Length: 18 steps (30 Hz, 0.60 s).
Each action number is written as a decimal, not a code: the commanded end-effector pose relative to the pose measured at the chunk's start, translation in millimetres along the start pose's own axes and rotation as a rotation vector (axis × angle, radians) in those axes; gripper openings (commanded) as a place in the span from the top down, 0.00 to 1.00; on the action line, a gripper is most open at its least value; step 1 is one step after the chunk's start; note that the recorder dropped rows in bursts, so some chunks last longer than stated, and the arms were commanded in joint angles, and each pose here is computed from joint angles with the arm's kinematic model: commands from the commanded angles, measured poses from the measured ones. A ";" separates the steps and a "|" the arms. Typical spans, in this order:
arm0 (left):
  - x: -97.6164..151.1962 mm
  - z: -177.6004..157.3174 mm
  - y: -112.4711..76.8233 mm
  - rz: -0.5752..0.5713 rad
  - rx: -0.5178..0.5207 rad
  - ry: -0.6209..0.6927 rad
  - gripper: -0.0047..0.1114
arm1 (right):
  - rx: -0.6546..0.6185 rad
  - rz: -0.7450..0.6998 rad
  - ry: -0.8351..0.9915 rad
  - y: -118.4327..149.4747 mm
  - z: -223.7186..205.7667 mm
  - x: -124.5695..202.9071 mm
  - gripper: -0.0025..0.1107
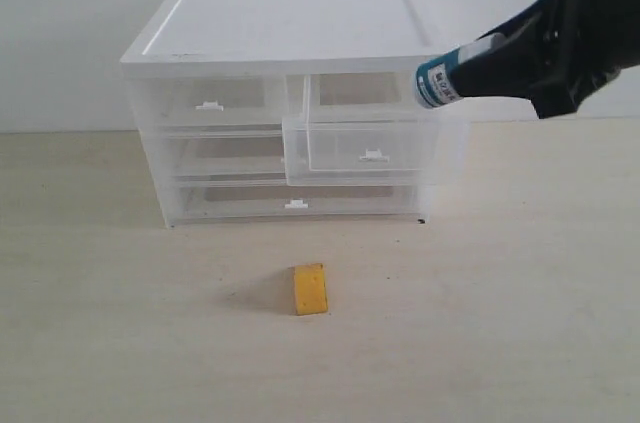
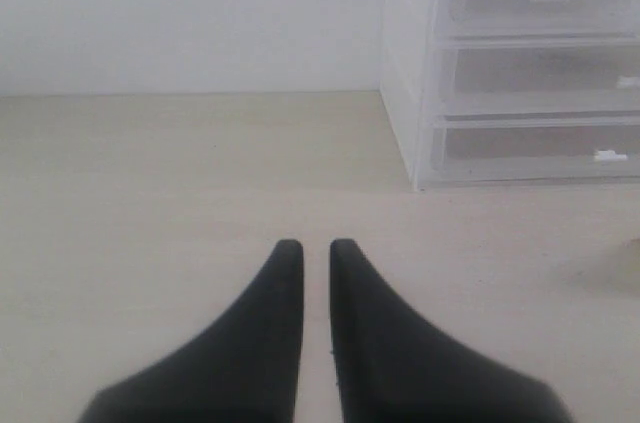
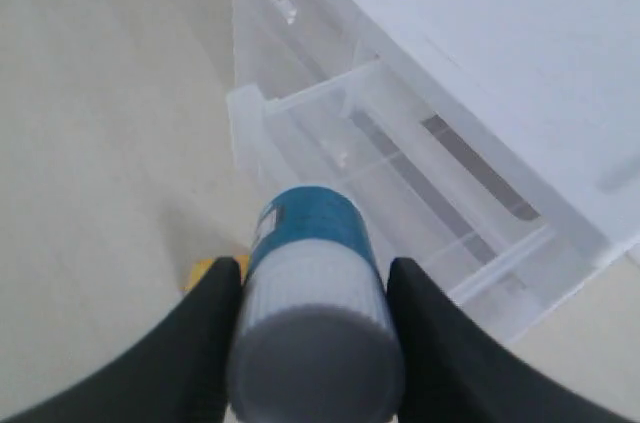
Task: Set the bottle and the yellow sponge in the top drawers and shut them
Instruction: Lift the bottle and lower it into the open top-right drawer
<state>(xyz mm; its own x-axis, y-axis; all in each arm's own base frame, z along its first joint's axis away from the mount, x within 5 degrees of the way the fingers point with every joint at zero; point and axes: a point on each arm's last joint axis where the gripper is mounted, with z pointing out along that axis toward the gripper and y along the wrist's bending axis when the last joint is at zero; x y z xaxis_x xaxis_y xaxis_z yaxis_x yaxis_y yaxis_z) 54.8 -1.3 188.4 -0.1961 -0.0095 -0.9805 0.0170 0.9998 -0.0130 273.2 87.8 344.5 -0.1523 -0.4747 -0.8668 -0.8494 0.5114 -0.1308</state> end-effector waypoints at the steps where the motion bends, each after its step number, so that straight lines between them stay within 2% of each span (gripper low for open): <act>1: 0.8 0.0 0.1 0.002 -0.002 -0.001 0.88 | -0.099 0.123 -0.044 -17.6 18.3 -6.6 0.98; 8: 0.8 0.0 0.1 0.002 -0.002 -0.001 0.88 | -0.134 0.296 -0.031 -48.7 47.8 -6.8 0.98; 15: 0.8 0.0 0.1 0.002 -0.002 -0.001 0.88 | -0.161 0.418 -0.031 -67.2 70.1 -1.1 0.98; 18: 0.8 0.0 0.1 0.002 -0.002 -0.001 0.88 | -0.168 0.429 -0.024 -68.9 78.2 0.1 0.98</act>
<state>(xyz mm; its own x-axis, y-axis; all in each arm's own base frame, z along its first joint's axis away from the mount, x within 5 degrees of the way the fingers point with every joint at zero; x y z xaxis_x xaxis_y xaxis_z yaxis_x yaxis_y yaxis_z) 54.8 -1.3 188.4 -0.1961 -0.0095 -0.9805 0.0170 0.9998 -0.0130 366.6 106.6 315.3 -0.4877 -0.2457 -0.8377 -0.7887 0.5354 0.3021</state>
